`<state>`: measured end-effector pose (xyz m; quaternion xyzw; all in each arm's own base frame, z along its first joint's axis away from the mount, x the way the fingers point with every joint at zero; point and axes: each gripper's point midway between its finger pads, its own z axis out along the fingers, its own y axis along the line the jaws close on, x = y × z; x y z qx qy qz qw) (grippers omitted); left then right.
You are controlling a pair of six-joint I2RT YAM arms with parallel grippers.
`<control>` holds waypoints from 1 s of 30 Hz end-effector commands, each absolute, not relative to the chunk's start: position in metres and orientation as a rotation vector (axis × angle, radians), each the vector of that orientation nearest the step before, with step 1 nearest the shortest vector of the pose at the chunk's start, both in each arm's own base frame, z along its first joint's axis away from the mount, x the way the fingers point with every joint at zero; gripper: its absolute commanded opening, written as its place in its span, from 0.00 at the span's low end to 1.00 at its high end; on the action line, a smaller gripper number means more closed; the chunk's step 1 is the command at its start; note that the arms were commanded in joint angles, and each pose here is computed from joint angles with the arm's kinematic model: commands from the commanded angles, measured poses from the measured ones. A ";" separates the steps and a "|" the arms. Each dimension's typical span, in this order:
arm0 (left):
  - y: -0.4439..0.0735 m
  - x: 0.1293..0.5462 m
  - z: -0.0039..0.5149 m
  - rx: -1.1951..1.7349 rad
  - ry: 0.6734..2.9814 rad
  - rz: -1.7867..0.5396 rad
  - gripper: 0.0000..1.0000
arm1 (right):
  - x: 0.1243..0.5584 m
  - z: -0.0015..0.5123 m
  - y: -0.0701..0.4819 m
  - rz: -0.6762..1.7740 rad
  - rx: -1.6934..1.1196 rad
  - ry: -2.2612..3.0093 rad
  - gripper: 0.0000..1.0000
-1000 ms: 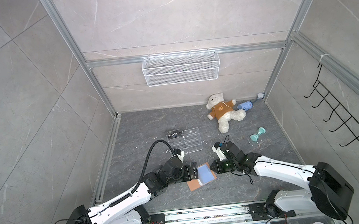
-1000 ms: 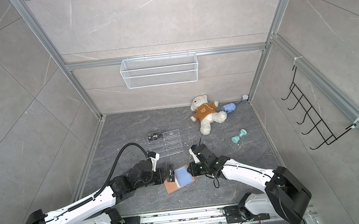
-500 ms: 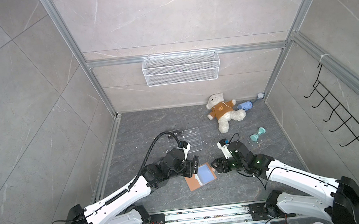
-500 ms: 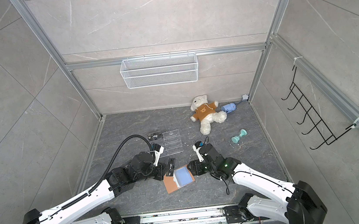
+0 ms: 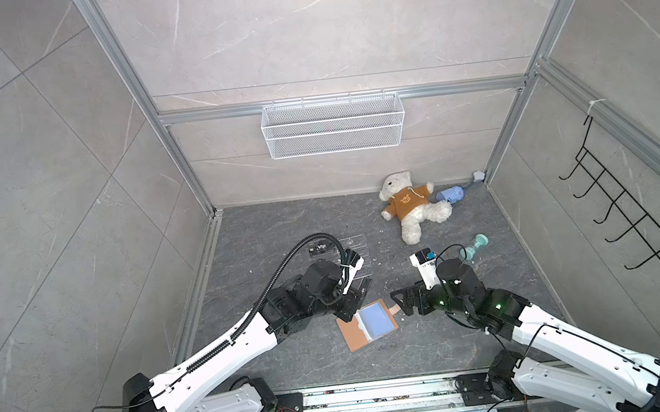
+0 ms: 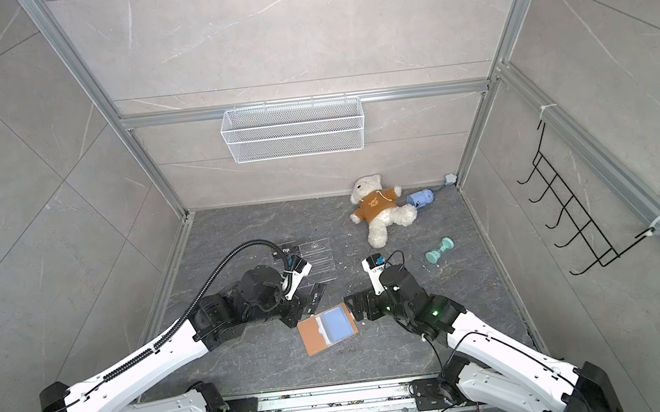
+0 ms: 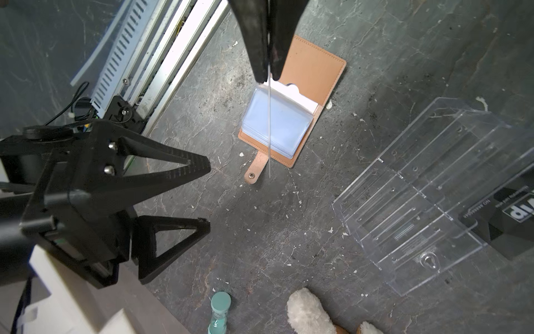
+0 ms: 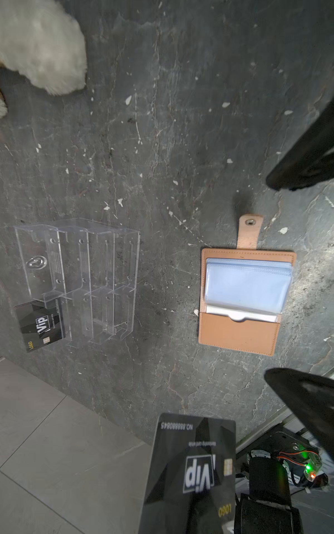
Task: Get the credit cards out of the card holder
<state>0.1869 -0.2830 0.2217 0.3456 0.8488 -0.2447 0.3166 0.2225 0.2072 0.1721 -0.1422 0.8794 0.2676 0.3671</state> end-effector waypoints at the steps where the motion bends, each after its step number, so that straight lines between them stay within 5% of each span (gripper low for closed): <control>1: -0.282 0.188 0.236 1.019 2.170 -0.589 0.00 | 0.222 0.190 0.198 0.648 -0.384 2.190 0.99; 30: -0.273 0.186 0.243 1.477 2.025 -0.327 0.00 | 0.217 0.219 0.184 0.591 -0.407 2.138 0.99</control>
